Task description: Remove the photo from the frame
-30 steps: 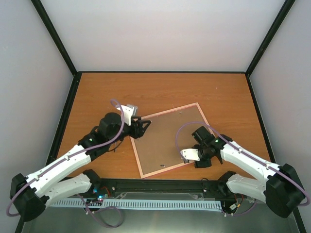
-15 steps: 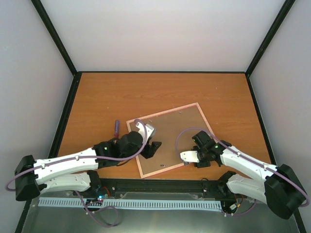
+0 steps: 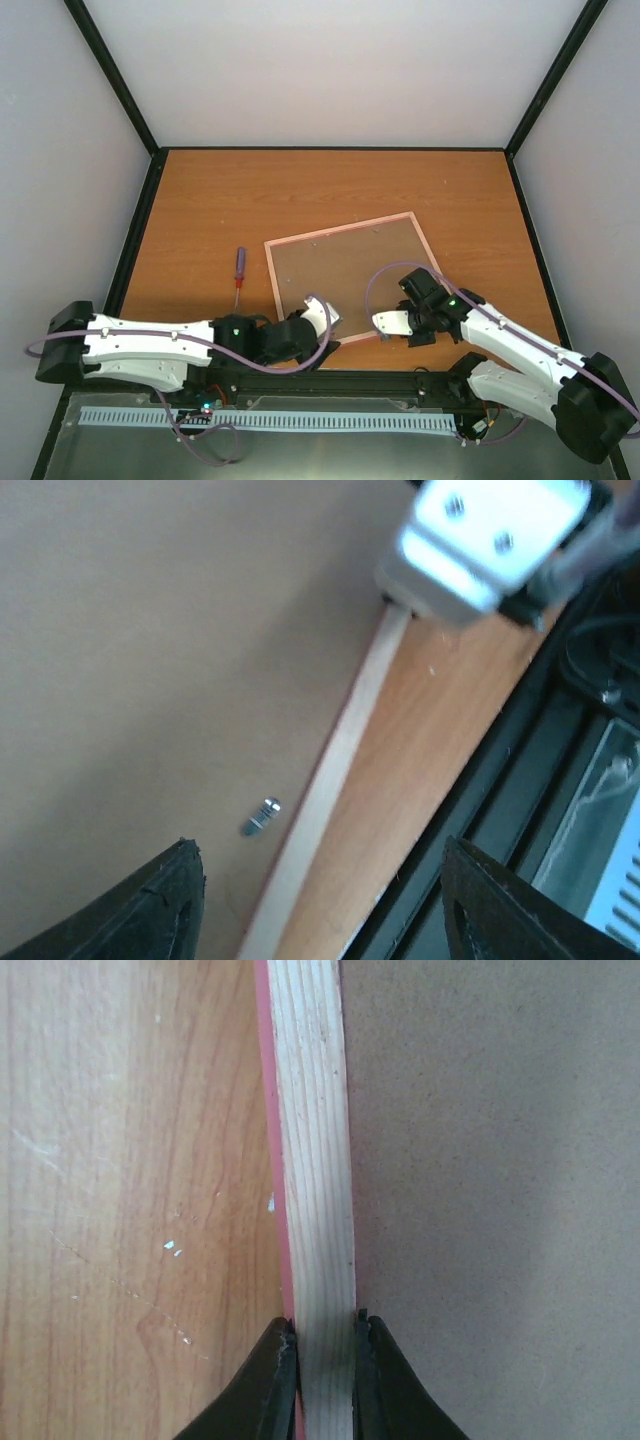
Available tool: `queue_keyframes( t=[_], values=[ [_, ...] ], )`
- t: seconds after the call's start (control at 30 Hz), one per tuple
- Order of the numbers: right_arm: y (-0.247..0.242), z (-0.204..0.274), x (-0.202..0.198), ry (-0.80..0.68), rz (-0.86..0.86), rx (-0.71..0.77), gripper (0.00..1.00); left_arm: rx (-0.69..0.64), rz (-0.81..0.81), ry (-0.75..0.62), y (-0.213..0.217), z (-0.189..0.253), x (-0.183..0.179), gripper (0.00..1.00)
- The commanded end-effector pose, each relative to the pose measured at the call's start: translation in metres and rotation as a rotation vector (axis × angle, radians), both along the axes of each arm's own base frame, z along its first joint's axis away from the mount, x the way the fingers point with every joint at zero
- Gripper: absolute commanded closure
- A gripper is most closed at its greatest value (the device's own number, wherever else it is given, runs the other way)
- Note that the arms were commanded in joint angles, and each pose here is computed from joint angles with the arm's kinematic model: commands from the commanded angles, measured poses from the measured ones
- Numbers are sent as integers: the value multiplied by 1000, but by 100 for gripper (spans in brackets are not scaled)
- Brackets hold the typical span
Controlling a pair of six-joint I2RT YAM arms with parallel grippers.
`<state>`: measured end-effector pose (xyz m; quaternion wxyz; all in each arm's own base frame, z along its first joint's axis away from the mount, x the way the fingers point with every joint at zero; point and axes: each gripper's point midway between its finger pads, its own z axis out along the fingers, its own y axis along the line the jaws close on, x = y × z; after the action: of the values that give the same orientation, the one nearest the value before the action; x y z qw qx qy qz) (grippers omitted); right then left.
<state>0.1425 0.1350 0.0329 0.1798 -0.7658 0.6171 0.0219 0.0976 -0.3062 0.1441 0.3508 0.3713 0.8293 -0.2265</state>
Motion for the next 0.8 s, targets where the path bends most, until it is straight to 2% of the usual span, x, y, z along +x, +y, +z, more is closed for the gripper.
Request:
queue_keyframes(
  t=[0.0,0.13,0.23,0.4,0.47,0.77],
  values=[
    [24,45,14,-33,-23,120,97,92,-45,-42,-3,-6,-16,36],
    [35,64,16,-8,-35,169,97,176,-83,-133,-14,-14,-25,36],
    [42,74,16,27,-44,193,97,291,-146,-265,-24,-21,-35,36],
    [51,80,14,94,-62,212,97,528,-86,-436,-27,-40,-22,35],
    [52,81,12,112,-66,216,97,581,-63,-496,-26,-42,-18,35],
    [54,92,4,153,-81,250,97,574,-75,-593,-33,-31,-13,32]
  ],
)
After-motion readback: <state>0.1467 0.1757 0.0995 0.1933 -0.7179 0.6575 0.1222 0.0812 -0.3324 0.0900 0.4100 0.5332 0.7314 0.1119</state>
